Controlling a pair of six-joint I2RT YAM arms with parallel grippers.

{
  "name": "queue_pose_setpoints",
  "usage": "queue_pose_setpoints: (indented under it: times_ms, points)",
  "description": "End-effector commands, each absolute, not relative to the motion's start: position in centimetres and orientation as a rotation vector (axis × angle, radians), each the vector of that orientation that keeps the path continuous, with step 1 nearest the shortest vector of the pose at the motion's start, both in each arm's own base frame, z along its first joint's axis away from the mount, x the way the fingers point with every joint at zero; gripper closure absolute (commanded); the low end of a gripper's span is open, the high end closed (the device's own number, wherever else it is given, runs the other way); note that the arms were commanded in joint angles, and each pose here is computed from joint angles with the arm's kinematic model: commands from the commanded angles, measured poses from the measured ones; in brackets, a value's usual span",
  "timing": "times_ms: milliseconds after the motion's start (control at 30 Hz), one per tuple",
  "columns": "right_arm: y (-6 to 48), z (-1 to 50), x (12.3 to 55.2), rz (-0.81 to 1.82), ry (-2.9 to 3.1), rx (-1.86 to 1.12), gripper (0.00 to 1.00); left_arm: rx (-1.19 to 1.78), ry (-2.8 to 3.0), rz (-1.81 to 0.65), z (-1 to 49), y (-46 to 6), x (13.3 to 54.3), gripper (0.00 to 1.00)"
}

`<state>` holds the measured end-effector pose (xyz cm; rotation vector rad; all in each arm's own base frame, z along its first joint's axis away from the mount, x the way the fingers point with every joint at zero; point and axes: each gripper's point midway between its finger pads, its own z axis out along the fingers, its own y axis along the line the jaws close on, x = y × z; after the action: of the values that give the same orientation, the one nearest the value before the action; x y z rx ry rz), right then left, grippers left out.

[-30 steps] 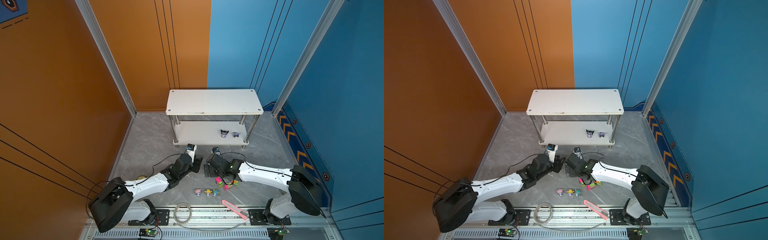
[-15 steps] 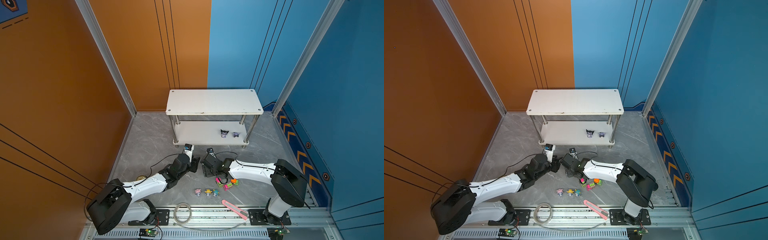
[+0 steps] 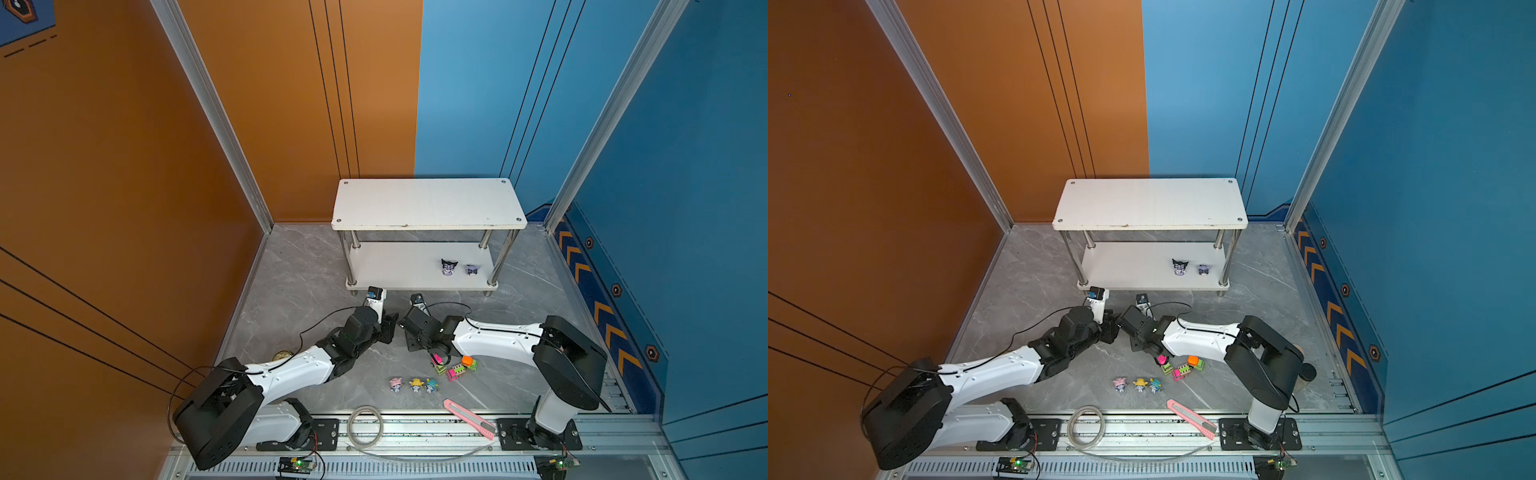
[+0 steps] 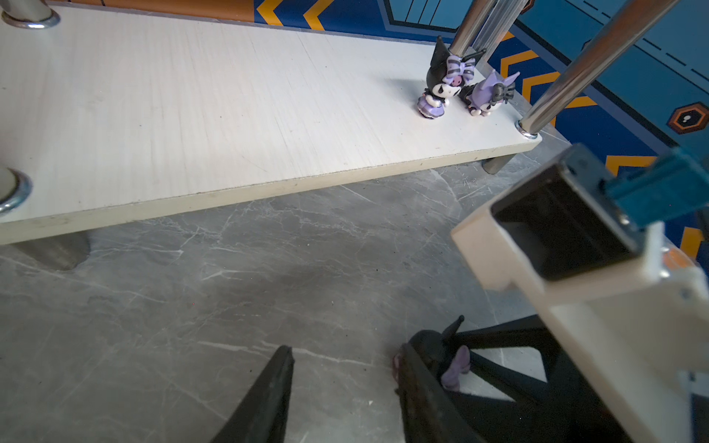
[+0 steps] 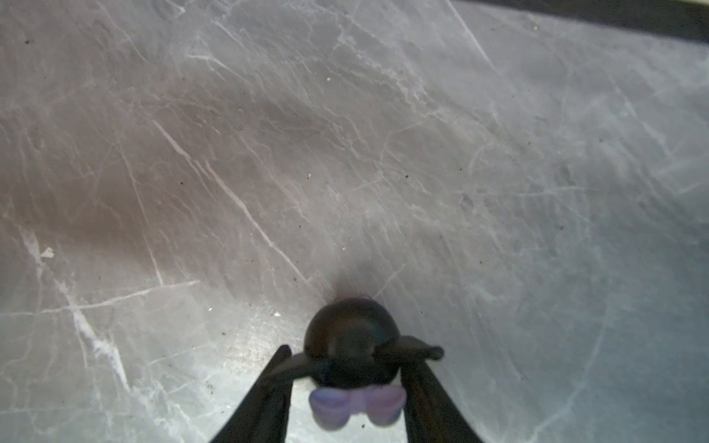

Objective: Organize plastic toys on shelves
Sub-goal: Pick up the plastic toy from the center of the table.

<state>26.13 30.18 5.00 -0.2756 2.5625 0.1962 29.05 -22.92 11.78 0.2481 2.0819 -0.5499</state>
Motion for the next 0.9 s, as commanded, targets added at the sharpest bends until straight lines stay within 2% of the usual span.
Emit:
queue_pose_setpoints:
  times_ms: [0,333,867]
  points:
    - [29.7,5.2,26.4,0.171,2.536,-0.243,0.59,0.25,2.094,-0.55,11.3,-22.5,28.9,0.53]
    - [29.8,6.8,27.9,0.149,2.491,-0.192,0.71,0.233,2.074,-0.55,11.9,-21.7,28.9,0.54]
    - [30.2,9.2,29.7,0.113,2.422,-0.212,0.77,0.212,2.063,-0.547,12.2,-21.0,28.9,0.54]
